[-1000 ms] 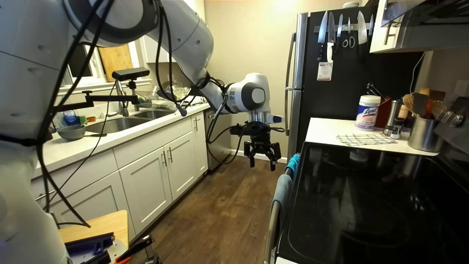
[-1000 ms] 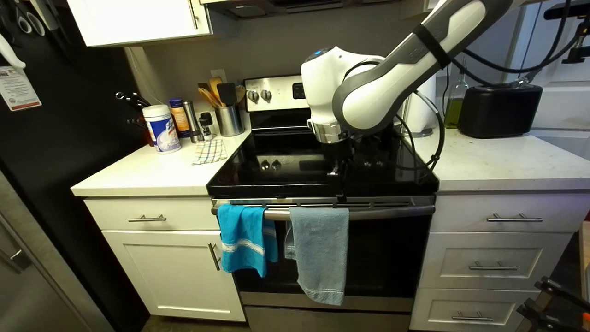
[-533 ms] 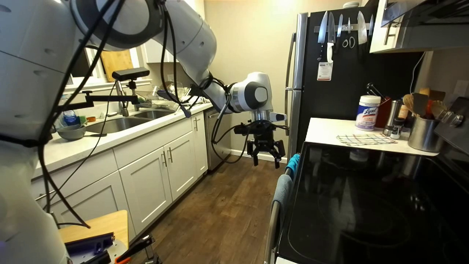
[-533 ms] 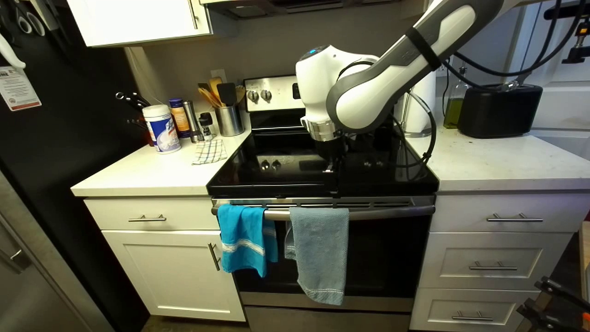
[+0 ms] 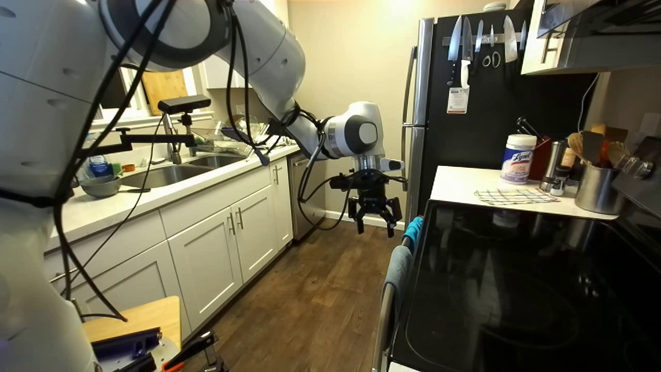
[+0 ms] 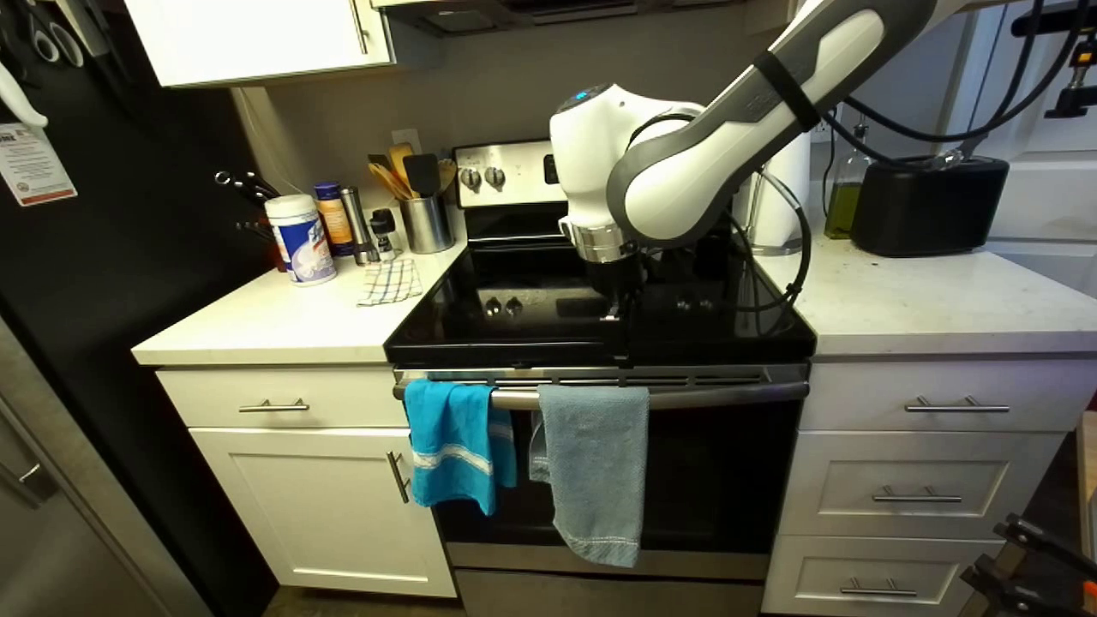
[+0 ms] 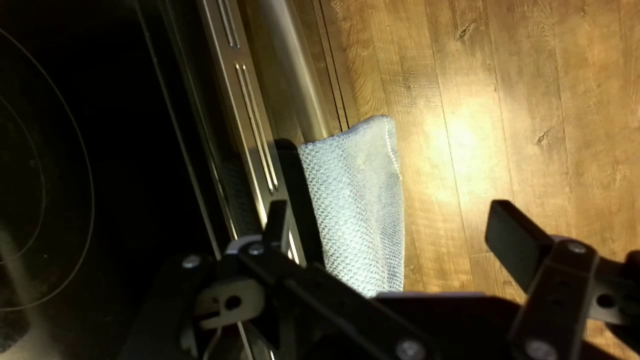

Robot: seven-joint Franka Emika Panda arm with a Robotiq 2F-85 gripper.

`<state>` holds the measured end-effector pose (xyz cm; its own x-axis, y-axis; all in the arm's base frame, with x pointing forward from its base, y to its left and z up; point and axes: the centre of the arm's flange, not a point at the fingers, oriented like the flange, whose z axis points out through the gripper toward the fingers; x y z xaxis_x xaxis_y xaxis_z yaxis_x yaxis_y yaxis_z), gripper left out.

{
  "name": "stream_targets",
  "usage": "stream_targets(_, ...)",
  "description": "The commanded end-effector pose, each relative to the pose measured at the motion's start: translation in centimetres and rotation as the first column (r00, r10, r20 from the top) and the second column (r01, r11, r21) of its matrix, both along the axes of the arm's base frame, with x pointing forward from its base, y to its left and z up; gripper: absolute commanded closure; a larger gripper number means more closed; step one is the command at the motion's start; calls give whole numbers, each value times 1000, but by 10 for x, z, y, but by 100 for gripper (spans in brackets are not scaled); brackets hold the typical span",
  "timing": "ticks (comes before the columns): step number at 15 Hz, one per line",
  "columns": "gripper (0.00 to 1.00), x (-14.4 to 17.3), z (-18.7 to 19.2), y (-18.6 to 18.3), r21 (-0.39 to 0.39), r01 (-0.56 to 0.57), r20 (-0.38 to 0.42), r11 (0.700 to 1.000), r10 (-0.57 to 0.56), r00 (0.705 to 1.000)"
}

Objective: Place the light blue towel on the stove top

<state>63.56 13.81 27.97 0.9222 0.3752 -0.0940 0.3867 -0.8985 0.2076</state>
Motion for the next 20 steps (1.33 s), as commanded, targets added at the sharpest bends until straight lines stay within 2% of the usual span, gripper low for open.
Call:
stream_targets(1,0,0,-6,6,2,-4,1,1000,4,1000)
stream_targets(7,0,16,-27,32,-13,-45,-2,999,45,999)
stream_targets(15,0,62,-55,48,-83,-147,25,986,149,988)
stream_targets(18,0,74,-62,51,-107,-172,9,979,174,985)
stream_targets(20,0,76,-69,51,-122,-181,-32,976,178,983)
